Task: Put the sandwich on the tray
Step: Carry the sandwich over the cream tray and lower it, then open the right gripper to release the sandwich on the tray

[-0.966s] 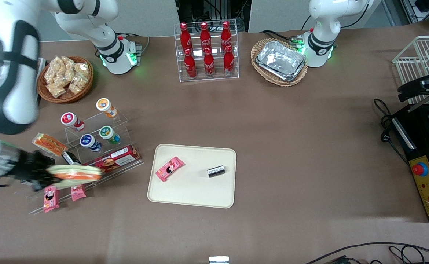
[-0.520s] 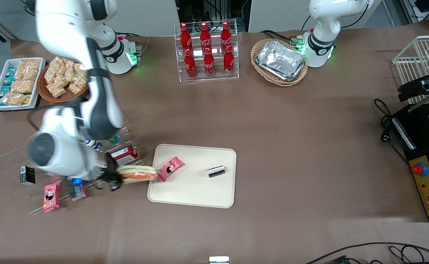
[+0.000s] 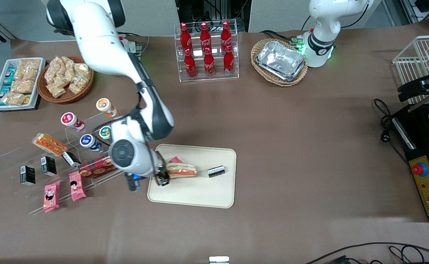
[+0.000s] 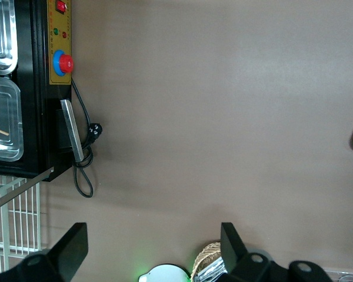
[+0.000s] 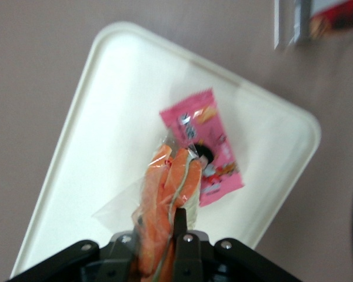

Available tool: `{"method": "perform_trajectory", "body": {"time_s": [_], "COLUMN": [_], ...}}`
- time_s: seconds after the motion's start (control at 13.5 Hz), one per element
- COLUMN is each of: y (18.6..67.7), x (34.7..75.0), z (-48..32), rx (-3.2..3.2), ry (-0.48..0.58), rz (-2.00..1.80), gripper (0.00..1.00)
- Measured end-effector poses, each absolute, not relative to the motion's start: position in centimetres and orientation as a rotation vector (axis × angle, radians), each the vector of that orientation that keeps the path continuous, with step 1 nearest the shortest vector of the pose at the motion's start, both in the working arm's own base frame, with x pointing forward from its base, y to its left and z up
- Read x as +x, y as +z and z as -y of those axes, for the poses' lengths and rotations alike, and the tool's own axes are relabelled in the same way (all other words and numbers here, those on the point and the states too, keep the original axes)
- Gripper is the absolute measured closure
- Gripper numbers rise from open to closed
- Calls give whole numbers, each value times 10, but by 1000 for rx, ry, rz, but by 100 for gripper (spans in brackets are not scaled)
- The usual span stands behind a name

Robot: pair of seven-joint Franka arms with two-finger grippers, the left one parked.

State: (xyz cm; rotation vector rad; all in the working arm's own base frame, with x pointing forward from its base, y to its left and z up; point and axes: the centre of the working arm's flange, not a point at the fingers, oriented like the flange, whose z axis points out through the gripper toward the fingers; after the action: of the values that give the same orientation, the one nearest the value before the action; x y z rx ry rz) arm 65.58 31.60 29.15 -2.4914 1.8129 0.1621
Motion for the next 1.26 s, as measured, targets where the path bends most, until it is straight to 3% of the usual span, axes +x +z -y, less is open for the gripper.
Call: {"method": "perform_trajectory", "body": {"time_s": [0.37, 1.26], "y": [233, 257], "x": [643, 677], "z": [-359, -316], "rx": [-2437, -2405], "ry": [96, -28], "rz": [-1857, -1840], "gripper": [80, 82]}}
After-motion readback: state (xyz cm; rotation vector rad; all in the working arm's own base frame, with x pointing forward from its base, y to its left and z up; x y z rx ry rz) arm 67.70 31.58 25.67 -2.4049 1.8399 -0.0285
